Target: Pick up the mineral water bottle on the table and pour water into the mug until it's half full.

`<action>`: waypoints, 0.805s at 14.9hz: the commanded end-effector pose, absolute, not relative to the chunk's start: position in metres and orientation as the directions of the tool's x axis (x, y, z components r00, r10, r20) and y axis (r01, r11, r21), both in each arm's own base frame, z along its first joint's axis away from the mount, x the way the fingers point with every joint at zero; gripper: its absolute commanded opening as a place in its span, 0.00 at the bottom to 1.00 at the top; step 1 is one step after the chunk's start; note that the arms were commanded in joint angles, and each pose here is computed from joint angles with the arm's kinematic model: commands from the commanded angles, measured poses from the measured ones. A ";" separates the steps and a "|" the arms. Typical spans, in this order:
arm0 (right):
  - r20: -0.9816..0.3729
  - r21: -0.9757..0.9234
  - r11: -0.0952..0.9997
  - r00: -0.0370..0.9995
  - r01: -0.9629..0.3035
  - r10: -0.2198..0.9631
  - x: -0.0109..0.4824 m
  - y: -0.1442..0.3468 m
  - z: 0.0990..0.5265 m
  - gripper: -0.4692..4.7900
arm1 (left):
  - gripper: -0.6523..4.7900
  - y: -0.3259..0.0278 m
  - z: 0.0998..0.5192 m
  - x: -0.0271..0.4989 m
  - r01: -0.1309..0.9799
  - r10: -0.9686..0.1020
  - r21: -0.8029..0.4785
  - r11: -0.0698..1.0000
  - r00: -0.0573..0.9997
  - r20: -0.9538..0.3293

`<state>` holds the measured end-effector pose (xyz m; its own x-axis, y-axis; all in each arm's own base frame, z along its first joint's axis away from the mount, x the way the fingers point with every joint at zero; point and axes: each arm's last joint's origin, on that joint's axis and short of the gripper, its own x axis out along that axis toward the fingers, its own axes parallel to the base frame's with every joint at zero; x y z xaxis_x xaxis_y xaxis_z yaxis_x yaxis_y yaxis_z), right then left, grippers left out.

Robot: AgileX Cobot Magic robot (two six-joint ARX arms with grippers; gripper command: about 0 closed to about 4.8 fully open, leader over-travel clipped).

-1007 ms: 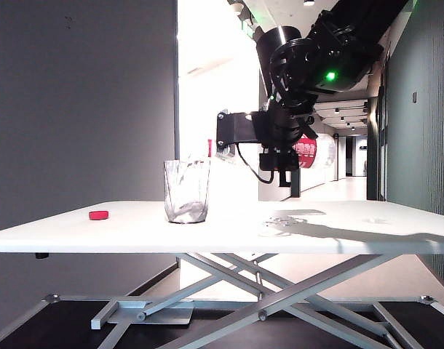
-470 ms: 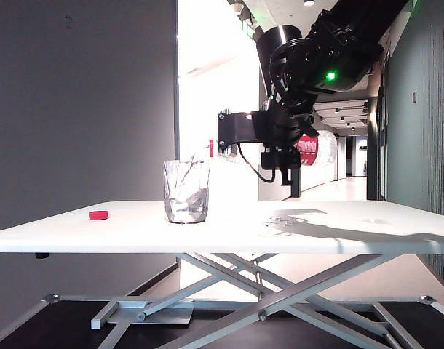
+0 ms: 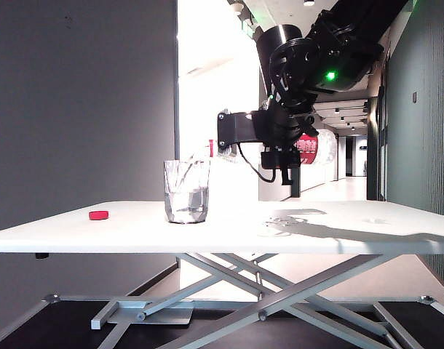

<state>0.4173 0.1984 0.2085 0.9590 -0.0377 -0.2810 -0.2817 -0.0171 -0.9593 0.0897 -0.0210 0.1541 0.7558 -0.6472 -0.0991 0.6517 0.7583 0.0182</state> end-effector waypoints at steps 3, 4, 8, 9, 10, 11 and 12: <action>-0.206 -0.979 0.019 0.978 -0.205 -0.035 0.418 0.200 0.225 0.51 | 0.11 -0.021 0.154 0.089 0.657 -0.652 0.017 0.754 0.751 -0.104; -0.206 -0.979 0.019 0.978 -0.205 -0.034 0.418 0.200 0.225 0.51 | 0.11 -0.021 0.154 0.089 0.657 -0.652 0.017 0.754 0.751 -0.104; -0.208 -0.973 0.106 0.978 -0.204 -0.027 0.418 0.200 0.225 0.51 | 0.11 -0.021 0.154 0.089 0.657 -0.652 0.017 0.754 0.751 -0.104; -0.209 -0.968 0.148 0.978 -0.203 -0.022 0.418 0.200 0.225 0.51 | 0.11 -0.021 0.154 0.089 0.657 -0.652 0.017 0.754 0.751 -0.104; -0.211 -0.956 0.209 0.978 -0.204 -0.008 0.418 0.201 0.225 0.51 | 0.11 -0.021 0.154 0.089 0.657 -0.652 0.017 0.754 0.751 -0.104; -0.212 -0.933 0.296 0.977 -0.204 0.006 0.416 0.203 0.225 0.51 | 0.11 -0.021 0.154 0.089 0.657 -0.652 0.017 0.754 0.751 -0.104; -0.222 -0.901 0.373 0.974 -0.221 0.042 0.415 0.207 0.224 0.51 | 0.11 -0.021 0.154 0.089 0.657 -0.652 0.017 0.754 0.751 -0.104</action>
